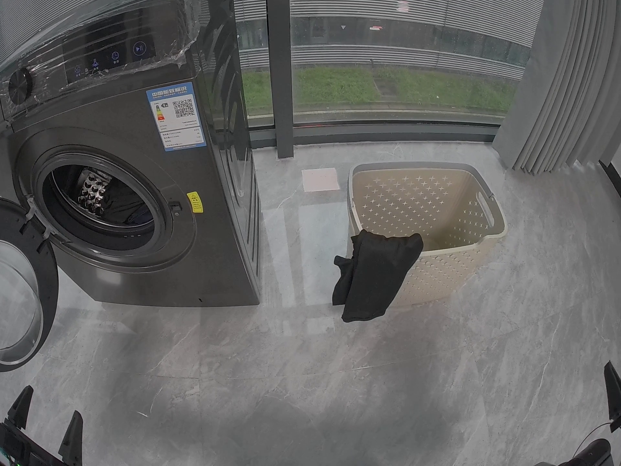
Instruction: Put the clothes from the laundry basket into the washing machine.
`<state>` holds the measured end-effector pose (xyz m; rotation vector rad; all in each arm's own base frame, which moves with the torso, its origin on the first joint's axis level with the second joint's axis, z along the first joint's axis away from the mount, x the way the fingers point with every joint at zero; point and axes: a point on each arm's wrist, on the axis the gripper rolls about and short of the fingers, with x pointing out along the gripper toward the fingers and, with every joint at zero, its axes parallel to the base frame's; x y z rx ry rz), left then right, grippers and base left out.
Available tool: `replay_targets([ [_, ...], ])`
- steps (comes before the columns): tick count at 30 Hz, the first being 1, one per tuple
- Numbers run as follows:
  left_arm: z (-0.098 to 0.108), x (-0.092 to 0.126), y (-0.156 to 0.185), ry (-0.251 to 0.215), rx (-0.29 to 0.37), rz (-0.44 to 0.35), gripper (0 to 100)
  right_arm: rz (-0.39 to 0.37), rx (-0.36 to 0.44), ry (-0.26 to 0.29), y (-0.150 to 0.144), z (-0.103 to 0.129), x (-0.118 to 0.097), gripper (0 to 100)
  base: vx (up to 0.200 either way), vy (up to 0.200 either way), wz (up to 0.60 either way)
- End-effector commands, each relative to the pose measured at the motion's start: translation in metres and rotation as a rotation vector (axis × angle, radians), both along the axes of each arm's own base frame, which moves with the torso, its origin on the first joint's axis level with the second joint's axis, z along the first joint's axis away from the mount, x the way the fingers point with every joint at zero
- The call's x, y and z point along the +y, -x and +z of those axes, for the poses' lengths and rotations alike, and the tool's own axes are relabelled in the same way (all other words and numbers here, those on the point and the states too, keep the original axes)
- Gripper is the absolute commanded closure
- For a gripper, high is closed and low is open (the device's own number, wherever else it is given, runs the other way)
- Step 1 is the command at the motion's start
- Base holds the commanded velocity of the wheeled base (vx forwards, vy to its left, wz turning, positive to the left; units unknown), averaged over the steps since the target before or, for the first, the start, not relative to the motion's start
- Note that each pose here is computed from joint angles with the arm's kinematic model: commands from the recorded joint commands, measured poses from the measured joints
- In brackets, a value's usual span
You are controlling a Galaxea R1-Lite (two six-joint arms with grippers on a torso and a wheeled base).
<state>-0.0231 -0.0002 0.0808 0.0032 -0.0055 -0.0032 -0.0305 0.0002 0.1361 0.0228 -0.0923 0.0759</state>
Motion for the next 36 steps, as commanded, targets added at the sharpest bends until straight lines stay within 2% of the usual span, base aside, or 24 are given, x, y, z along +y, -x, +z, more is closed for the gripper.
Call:
replay_targets([
  [1,-0.005,0.0,-0.001,0.0,0.007,0.0,0,0.107,0.282,0.009,-0.045,0.018,0.003,0,0.0,-0.2,0.0],
  [7,-0.005,0.0,-0.001,-0.001,0.007,0.0,0,0.172,0.404,0.018,-0.096,0.027,0.011,0,0.0,-0.2,0.0],
  [9,-0.005,0.0,-0.001,-0.001,0.007,0.0,0,0.178,0.411,0.018,-0.102,0.027,0.012,0,0.0,-0.1,0.0],
  [10,-0.005,0.0,-0.001,-0.003,0.007,0.0,0,0.214,0.421,0.018,-0.124,0.028,0.017,0,0.0,0.0,0.0],
  [15,-0.005,0.0,-0.001,-0.004,0.007,0.0,0,0.28,0.449,0.016,-0.16,0.027,0.03,0,0.0,0.0,0.0],
  [20,-0.005,0.0,-0.001,-0.003,0.007,0.0,0,0.348,0.482,0.006,-0.174,0.023,0.045,0,0.0,0.0,0.0],
  [24,-0.005,0.0,-0.001,-0.003,0.007,0.0,0,0.392,0.524,0.004,-0.182,0.019,0.057,0,0.0,-0.2,0.0],
  [26,-0.005,0.0,-0.001,-0.004,0.007,0.0,0,0.395,0.534,0.001,-0.188,0.018,0.059,0,0.0,-0.2,0.0],
  [36,-0.005,0.0,-0.001,-0.008,0.007,0.0,0,0.389,0.55,-0.019,-0.226,0.004,0.074,0,0.0,0.0,0.0],
])
